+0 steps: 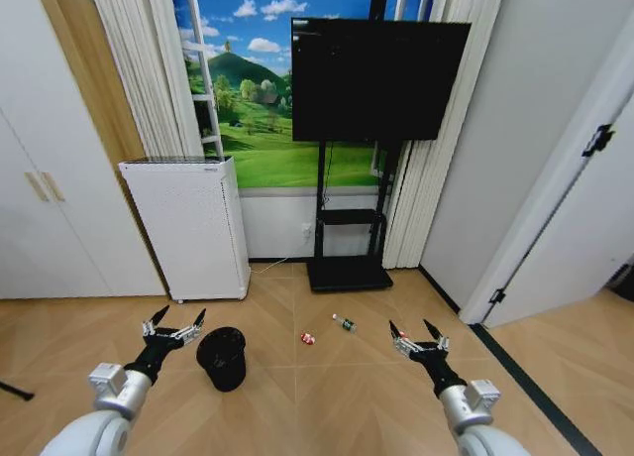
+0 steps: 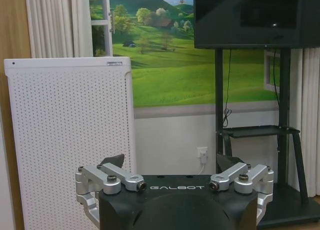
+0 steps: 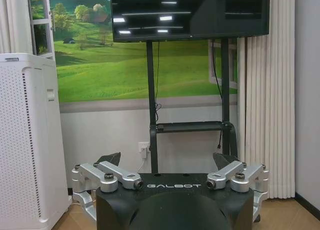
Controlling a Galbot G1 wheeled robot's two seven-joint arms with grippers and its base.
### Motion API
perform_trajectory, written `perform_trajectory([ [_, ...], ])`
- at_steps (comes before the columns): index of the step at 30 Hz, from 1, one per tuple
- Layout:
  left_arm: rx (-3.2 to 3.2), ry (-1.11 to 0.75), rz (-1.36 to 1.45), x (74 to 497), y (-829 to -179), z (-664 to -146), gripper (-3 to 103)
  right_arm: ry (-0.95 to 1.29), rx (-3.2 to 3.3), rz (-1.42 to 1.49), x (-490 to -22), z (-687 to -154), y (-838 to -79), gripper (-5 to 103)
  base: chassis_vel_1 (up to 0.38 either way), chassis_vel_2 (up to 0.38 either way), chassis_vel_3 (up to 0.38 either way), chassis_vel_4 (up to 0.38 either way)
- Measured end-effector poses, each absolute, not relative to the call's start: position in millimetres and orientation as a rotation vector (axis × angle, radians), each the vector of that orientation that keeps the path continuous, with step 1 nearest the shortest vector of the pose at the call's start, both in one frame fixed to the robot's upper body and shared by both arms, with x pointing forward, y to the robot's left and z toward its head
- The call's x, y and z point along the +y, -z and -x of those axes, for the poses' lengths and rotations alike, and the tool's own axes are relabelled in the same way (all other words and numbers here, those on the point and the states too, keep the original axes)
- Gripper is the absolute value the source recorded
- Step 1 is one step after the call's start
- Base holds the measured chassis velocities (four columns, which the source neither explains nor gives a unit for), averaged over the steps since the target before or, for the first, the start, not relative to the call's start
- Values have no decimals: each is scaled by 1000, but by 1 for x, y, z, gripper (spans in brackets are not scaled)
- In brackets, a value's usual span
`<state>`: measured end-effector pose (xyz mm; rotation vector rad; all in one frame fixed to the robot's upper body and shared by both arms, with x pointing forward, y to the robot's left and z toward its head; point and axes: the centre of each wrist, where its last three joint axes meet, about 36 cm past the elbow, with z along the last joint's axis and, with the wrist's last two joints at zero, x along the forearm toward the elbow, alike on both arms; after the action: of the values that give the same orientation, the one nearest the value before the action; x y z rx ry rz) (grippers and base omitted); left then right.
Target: Pick up the trash bin and place the garbage on the floor into it.
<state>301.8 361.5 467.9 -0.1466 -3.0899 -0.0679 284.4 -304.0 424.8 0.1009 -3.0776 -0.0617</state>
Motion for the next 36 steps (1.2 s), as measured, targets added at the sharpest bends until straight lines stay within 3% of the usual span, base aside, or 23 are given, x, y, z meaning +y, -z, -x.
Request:
perform_trajectory([
  [23, -3081, 63, 153, 362, -466, -303, 100, 65, -3070, -108, -299, -285, -423, 100, -204, 204, 206, -198],
  [36, -3069, 75, 146, 361, -467, -301, 100, 64, -3064, -96, -300, -286, -417, 100, -21, 15, 8, -9],
])
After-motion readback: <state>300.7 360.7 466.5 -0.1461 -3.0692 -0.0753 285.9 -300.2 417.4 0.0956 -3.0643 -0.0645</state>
